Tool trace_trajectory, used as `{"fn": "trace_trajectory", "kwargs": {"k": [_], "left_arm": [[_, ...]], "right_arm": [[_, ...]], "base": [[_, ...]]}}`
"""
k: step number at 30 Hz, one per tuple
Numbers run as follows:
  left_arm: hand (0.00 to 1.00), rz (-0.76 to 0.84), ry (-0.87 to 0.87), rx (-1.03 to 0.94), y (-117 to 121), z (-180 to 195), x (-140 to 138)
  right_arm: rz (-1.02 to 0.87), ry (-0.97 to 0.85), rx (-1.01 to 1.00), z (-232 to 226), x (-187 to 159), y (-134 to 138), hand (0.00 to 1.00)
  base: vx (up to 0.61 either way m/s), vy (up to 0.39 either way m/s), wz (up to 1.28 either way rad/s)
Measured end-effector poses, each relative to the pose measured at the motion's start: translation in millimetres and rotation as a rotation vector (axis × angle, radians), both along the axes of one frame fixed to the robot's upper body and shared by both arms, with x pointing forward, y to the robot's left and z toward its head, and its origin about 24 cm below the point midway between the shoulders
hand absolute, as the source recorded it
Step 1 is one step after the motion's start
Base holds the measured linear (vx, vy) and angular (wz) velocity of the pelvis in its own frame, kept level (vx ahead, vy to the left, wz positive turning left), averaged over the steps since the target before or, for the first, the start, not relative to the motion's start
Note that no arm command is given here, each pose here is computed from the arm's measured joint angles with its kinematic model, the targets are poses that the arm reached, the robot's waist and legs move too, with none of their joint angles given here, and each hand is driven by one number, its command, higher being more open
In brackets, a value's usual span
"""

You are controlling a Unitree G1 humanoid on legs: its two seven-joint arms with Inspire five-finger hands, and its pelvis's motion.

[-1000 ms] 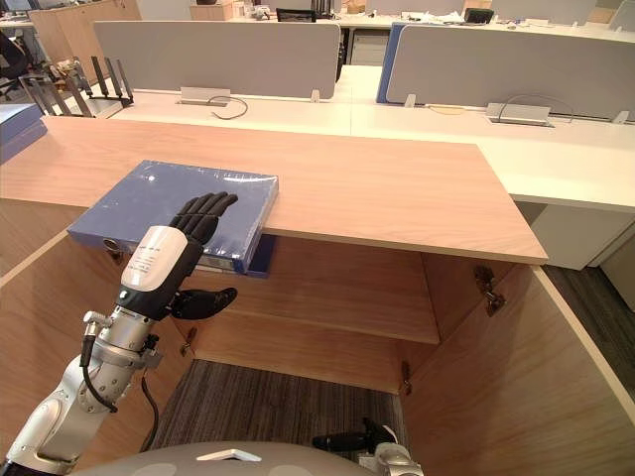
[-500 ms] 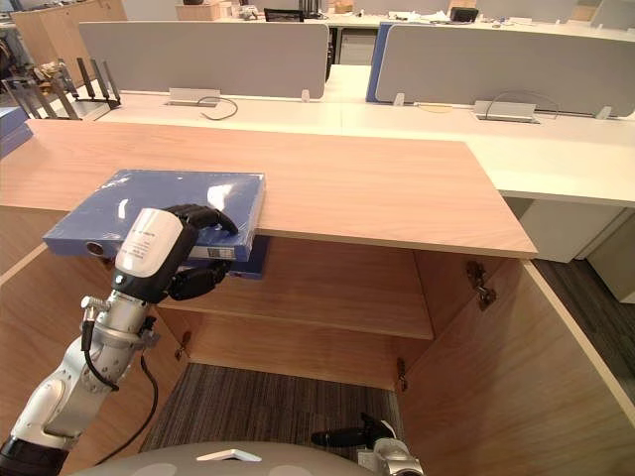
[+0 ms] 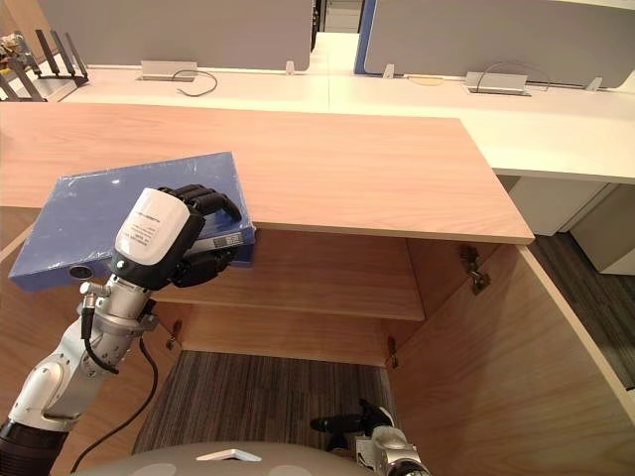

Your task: Walk over to the cabinet, pick up the folder, carry it to the office cabinet, place the folder inside the office cabinet, then close the office cabinet door

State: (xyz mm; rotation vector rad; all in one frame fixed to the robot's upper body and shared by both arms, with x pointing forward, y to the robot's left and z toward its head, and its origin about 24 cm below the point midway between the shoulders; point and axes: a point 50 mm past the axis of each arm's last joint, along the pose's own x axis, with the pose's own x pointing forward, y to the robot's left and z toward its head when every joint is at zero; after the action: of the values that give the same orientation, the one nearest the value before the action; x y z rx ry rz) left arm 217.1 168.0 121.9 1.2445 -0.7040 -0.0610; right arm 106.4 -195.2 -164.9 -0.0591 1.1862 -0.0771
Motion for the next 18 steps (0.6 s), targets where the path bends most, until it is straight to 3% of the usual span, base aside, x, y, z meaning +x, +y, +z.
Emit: {"fn": "trace_trajectory", "kwargs": {"k": [10,18], "left_arm": [[0.0,0.019,-0.027,-0.111,1,10,-10],[0.0,0.215,-0.127,-0.431,34,23,-19]], "right_arm": [[-0.011,0.018,0.001,-2,-8,-1,1.0],[-0.027,0.031,0.0,-3,-13,-2,1.0]], "base": [[0.0,0.0,0.0],[-0.02,0.007,0.03]]}}
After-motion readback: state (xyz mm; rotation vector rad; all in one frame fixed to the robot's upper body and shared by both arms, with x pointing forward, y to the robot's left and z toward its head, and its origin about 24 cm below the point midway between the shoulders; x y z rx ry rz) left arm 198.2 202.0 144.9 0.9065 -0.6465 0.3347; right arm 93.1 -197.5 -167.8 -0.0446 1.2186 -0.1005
